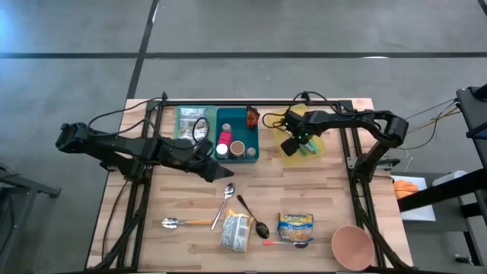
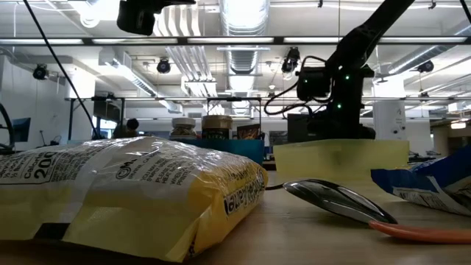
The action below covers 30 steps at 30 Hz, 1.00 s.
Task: Pick & Place Food Item
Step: Put the silver spoon into the yellow bin
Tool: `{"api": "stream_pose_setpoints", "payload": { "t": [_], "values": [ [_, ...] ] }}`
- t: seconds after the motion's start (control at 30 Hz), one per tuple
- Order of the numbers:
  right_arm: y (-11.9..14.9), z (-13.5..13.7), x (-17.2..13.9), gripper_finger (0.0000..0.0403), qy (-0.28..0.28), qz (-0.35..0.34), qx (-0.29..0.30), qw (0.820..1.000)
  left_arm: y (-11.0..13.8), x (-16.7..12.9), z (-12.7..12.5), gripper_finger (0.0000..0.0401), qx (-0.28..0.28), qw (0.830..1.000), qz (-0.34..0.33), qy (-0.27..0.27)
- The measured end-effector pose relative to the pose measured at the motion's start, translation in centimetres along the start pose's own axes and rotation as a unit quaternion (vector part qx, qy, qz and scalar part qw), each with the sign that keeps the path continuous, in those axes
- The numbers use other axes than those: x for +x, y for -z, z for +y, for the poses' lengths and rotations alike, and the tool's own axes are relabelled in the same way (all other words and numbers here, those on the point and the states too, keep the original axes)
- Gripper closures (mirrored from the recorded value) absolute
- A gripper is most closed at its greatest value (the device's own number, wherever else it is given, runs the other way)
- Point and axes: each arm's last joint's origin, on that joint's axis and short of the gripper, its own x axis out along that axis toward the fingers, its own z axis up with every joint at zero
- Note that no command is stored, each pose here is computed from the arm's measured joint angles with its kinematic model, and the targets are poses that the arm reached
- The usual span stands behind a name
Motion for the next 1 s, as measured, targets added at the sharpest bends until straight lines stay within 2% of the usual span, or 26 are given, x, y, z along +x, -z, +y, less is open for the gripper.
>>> {"api": "stream_pose_setpoints", "payload": {
  "t": [0.13, 0.3, 0.43, 0.63, 0.73, 0.9, 1.0],
  "values": [
    [0.1, -0.1, -1.2, 0.0153, -0.008, -0.017, 0.002, 1.0, 0.2, 0.0, 0.4, 0.0166, -0.004, 1.0, 0.014, -0.022],
    [0.4, -0.4, -3.7, 0.0121, -0.022, -0.053, 0.008, 0.998, 0.9, -0.2, 1.7, 0.0166, -0.036, 0.995, 0.039, -0.09],
    [1.0, -0.7, -5.7, 0.0113, -0.025, -0.076, 0.021, 0.997, 1.9, 0.5, 2.5, 0.0166, -0.05, 0.987, 0.052, -0.144],
    [2.2, -1.1, -8.9, 0.0113, -0.049, -0.118, 0.036, 0.991, 3.8, 3.4, 3.6, 0.0166, -0.046, 0.974, 0.086, -0.203],
    [3.1, -1.0, -10.4, 0.0113, -0.066, -0.14, 0.043, 0.987, 4.5, 4.8, 3.9, 0.0166, -0.045, 0.964, 0.1, -0.244],
    [4.4, -0.6, -12.3, 0.0113, -0.096, -0.168, 0.042, 0.98, 5.9, 7.0, 5.4, 0.0167, -0.08, 0.921, 0.129, -0.358],
    [4.8, -0.4, -12.8, 0.0113, -0.107, -0.176, 0.042, 0.978, 6.7, 8.9, 5.7, 0.0175, -0.083, 0.91, 0.149, -0.379]
  ]
}}
